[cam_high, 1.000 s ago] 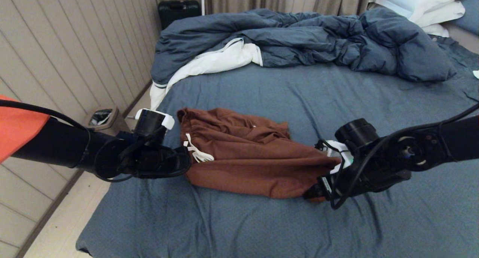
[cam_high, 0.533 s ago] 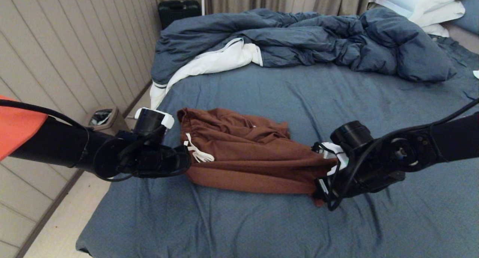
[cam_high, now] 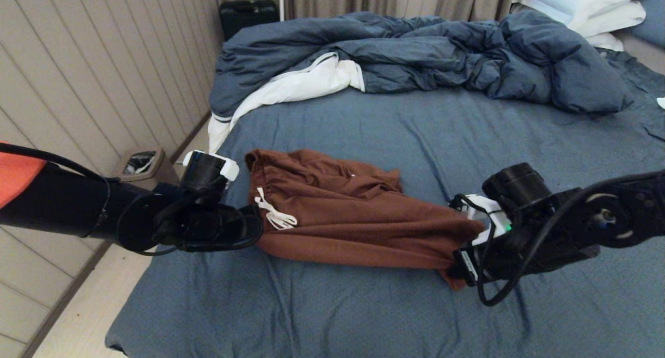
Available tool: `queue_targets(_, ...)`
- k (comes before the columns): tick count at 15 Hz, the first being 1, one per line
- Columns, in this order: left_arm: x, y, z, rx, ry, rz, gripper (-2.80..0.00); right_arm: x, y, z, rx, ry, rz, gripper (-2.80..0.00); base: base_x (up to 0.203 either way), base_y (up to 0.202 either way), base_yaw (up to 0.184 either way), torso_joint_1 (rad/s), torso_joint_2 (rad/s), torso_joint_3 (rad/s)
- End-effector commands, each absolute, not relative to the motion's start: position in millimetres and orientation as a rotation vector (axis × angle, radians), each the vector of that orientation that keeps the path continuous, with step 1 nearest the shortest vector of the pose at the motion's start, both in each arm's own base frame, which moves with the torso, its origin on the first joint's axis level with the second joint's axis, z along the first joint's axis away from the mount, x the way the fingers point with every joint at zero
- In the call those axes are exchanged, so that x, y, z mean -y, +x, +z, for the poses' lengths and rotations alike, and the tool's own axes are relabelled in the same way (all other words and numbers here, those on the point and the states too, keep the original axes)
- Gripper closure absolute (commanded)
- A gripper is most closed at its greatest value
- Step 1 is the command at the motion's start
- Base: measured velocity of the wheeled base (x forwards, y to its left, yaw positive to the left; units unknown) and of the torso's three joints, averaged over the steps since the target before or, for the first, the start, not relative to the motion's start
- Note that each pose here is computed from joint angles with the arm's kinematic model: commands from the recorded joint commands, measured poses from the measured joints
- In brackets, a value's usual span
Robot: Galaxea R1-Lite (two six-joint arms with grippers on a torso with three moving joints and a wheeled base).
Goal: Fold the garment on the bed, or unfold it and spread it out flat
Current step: Fold the brown shorts
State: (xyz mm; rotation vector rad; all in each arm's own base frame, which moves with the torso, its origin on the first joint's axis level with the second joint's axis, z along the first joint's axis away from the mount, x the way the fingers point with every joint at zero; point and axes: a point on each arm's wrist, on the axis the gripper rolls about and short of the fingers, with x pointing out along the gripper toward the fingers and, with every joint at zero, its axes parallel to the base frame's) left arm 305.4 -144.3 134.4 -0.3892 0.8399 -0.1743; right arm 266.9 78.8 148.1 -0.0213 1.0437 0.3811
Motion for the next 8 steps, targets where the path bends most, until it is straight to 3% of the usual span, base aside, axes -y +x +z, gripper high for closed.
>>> queue_targets(1, 138, 276, 153, -0.832, -0.387, -0.197, 0.0, -71, 239, 157, -1.023, -0.02, 0.384, 0.0, 0.0, 0.0, 0.0, 0.0, 0.0, 0.0)
queue_targets(8, 118, 205, 162, -0.95, -0.325, -0.211, 0.0, -53, 168, 155, -1.059, -0.028, 0.388, 0.0, 0.0, 0.0, 0.0, 0.0, 0.0, 0.0)
